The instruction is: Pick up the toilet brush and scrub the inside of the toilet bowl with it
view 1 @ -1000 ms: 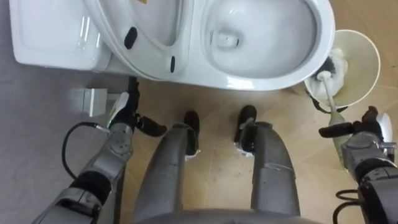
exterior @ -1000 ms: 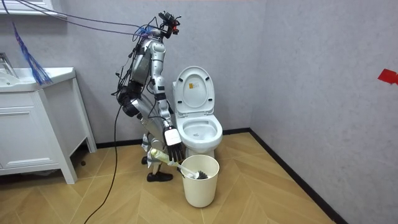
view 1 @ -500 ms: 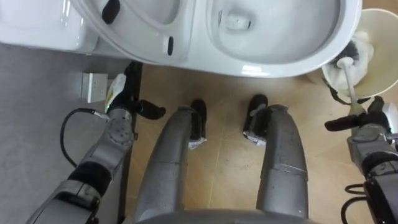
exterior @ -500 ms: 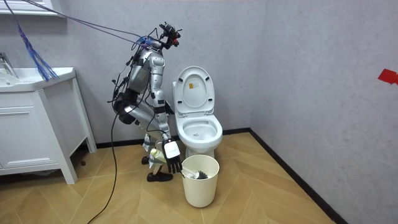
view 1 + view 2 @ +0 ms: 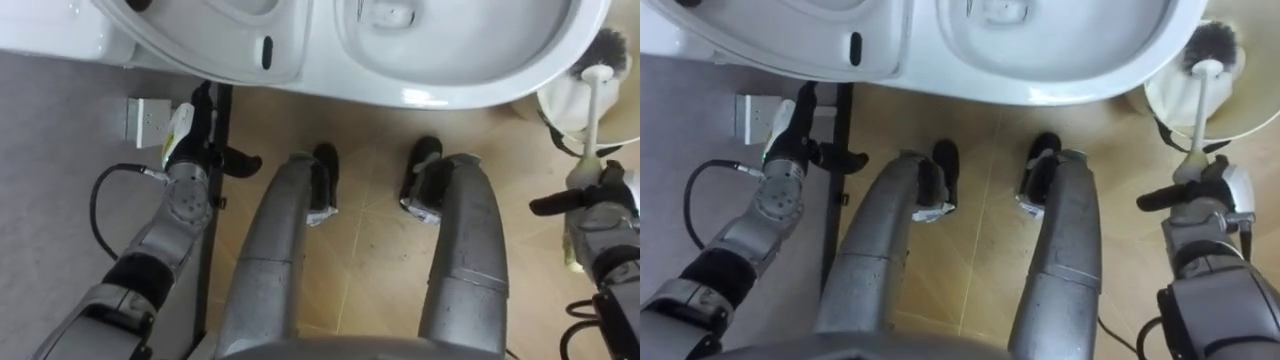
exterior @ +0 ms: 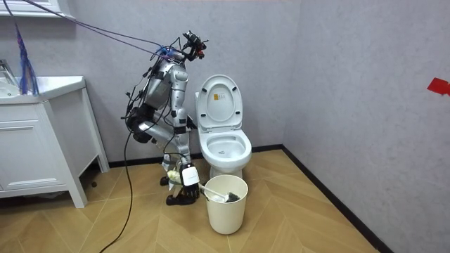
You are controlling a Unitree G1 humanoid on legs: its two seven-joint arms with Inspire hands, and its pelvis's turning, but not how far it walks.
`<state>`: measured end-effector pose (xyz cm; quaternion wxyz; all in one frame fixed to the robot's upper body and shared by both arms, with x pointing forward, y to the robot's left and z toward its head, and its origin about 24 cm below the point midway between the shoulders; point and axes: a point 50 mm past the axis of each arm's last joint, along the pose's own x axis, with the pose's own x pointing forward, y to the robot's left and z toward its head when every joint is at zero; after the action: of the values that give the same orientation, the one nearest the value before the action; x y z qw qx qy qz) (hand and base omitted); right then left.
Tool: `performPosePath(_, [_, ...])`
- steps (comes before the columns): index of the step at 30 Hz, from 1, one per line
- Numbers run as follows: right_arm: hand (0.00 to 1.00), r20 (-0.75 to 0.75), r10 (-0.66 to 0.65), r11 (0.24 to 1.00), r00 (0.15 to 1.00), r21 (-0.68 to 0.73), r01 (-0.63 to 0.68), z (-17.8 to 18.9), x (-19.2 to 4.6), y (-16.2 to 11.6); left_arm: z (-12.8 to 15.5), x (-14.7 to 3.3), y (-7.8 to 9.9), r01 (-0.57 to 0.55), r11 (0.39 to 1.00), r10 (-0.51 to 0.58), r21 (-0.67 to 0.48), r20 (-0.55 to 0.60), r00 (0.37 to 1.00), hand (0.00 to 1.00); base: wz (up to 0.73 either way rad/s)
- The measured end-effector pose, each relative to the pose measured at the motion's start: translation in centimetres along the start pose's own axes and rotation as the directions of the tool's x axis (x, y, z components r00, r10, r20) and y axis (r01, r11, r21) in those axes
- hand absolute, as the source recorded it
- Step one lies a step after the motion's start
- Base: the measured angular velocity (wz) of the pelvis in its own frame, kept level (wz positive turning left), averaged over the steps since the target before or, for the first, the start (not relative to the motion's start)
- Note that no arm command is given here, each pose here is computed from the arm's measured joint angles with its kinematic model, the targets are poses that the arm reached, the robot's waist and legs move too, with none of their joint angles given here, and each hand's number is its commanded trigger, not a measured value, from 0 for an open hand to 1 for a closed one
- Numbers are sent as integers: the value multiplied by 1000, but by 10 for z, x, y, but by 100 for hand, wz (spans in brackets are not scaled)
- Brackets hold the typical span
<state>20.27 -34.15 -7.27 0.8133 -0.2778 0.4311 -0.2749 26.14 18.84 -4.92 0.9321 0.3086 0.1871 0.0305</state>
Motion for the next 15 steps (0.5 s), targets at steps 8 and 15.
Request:
performPosePath(8, [100,-99,69,998,993,-1,-70,-20,0,-3,0,-3,-2,27,1000,-27,-2,-8,1000,0,3])
performPosePath(15, [100,-181,114,992,977,-24,-120,-42,-3,-1,-5,-11,-5,38,999,-38,-10,-26,999,0,-3])
